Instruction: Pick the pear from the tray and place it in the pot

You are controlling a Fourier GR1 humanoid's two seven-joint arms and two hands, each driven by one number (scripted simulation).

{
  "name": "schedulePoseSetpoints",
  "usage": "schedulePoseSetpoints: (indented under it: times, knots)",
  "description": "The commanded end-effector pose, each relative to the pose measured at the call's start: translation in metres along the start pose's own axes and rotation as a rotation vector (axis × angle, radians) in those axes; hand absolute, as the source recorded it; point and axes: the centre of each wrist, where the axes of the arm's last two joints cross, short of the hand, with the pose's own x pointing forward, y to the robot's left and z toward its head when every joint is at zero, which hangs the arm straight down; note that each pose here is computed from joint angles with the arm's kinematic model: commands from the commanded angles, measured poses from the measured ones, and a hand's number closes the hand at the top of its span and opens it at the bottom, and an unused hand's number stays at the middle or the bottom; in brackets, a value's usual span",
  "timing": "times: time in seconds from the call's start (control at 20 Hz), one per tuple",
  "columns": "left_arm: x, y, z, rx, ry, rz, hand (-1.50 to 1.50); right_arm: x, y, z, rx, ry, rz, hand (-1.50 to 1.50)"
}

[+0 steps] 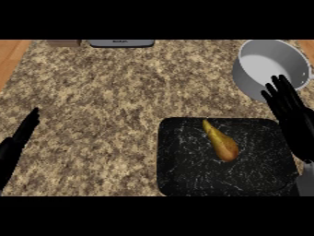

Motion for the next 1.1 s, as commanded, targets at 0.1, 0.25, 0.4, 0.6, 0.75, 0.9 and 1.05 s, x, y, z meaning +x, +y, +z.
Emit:
schedulePoseSetpoints:
  times: [0.1, 0.25, 0.4, 0.6, 0.75, 0.9, 1.05]
  knots:
    - [0.009, 0.001, -0.011, 0.132, 0.022, 0.016, 0.0, -0.002, -0.024, 0.002, -0.071, 0.083, 0.239, 1.5]
    - [0.02, 0.016, -0.018, 0.232, 0.057, 0.06, 0.0, 0.003, -0.051, 0.014, -0.117, 0.182, 0.489, 1.5]
    - [0.0, -0.001, -0.006, 0.182, 0.114, 0.098, 0.0, 0.06, -0.063, 0.013, -0.177, -0.25, 0.968, -1.5]
    - [0.011, -0.011, -0.002, 0.179, 0.12, 0.111, 0.0, -0.012, -0.045, 0.048, -0.167, -0.379, 1.014, -1.5]
    - [0.023, -0.016, -0.009, 0.186, 0.124, 0.131, 0.0, -0.016, -0.04, 0.075, -0.135, -0.363, 0.997, -1.5]
    - [0.036, 0.004, -0.016, 0.16, 0.134, 0.119, 0.0, 0.005, -0.026, 0.058, -0.078, -0.261, 1.082, -1.5]
    - [0.017, 0.005, -0.001, 0.161, 0.112, 0.099, 0.0, 0.034, -0.012, 0.055, -0.017, -0.16, 1.146, -1.5]
